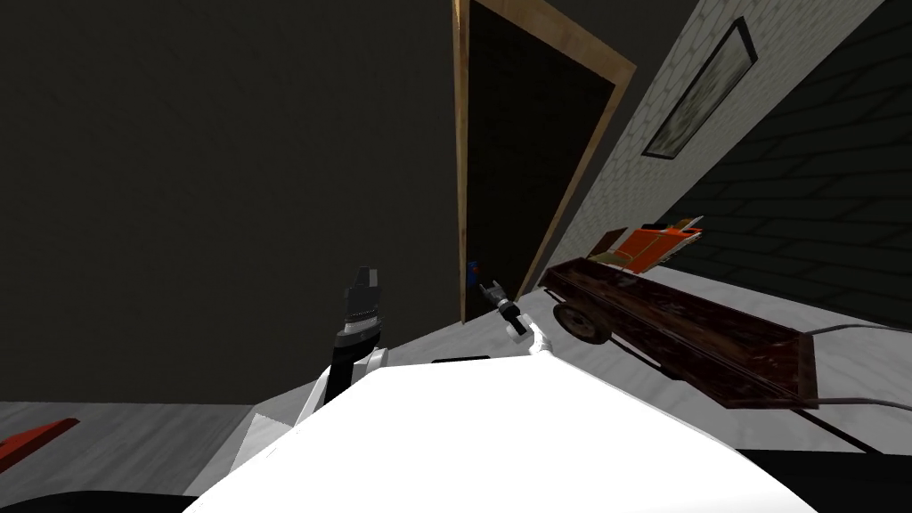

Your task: Pull the door open

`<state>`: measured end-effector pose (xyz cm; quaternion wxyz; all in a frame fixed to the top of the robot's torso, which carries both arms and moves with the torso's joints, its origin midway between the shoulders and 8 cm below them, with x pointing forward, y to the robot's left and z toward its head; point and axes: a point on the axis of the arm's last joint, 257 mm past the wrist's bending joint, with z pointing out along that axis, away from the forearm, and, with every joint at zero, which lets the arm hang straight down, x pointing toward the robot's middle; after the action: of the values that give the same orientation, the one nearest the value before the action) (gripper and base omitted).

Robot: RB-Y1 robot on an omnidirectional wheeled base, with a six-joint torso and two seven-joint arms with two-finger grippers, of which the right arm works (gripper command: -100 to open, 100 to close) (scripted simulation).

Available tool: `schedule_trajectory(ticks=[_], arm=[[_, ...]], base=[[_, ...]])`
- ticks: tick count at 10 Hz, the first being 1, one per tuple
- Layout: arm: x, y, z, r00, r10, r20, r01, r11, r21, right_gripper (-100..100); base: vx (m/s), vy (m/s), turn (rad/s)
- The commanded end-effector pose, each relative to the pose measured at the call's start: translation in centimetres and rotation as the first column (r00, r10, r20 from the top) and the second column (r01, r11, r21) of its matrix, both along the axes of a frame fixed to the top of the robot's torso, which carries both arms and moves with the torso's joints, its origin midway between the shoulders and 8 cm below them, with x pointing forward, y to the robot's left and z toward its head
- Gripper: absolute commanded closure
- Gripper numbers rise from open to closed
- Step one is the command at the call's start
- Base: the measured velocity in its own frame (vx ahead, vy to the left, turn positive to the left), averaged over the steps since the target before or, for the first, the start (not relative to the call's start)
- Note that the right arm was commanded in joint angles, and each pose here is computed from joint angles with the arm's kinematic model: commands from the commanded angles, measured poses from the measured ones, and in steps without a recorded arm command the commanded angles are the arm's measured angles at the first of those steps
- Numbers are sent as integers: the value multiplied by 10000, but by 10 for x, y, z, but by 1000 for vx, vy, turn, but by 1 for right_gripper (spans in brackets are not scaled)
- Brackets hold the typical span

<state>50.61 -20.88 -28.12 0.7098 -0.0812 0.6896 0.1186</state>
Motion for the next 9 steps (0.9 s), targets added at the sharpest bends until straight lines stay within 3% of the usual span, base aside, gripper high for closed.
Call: schedule_trajectory(ticks=[1,2,3,6,9], arm=[[2,-1,-9,9999,12,-126,-16,9994,-351,-100],[3,-2,-15,9998,20,-205,-31,9984,-556,-100],[2,-1,-12,9999,17,-157,-23,9992,-412,-100],[13,-38,-13,9968,-785,-145,776,9956,-527,-100],[20,-67,-13,9898,-1420,-142,1410,9884,-556,-100]], base=[[101,31,-24],[91,34,-23],[40,18,-5],[24,4,267],[22,1,209]])
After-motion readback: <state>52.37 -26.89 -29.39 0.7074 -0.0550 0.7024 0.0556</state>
